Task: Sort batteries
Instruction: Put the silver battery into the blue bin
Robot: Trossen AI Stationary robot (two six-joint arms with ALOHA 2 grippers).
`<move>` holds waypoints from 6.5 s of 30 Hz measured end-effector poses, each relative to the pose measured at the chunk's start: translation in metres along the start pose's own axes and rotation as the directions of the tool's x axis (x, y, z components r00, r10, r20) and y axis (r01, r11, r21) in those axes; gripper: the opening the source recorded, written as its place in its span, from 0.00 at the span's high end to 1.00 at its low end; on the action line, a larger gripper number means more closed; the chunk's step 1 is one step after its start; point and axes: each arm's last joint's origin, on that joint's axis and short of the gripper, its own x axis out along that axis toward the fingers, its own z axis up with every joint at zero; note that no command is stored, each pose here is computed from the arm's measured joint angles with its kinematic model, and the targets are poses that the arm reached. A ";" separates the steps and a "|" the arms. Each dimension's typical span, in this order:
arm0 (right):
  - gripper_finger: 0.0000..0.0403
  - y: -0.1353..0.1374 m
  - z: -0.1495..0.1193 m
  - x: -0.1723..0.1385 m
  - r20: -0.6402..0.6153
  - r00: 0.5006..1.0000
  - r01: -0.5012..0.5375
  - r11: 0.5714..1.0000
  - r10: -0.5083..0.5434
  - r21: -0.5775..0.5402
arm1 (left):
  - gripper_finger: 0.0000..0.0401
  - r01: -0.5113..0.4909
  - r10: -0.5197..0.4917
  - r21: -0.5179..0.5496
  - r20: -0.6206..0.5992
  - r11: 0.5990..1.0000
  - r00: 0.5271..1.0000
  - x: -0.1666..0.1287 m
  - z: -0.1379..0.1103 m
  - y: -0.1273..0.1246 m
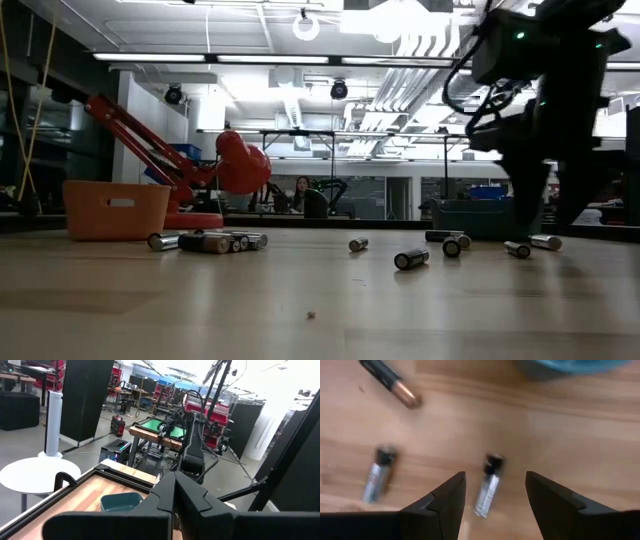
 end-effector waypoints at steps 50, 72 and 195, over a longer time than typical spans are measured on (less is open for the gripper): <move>0.62 0.028 0.084 -0.091 0.342 0.936 0.171 0.957 -0.084 -0.233 | 1.00 -0.066 0.066 -0.001 0.050 0.998 0.997 -0.012 0.007 0.003; 0.59 0.097 -0.009 -0.006 -0.033 0.999 -0.008 0.990 0.003 -0.139 | 1.00 -0.067 0.068 -0.015 0.039 0.998 0.997 -0.012 0.006 0.003; 0.52 0.028 -0.022 -0.117 0.335 0.935 0.000 0.942 0.119 -0.336 | 0.93 0.553 0.198 0.396 -0.902 0.733 0.384 0.130 -0.250 0.025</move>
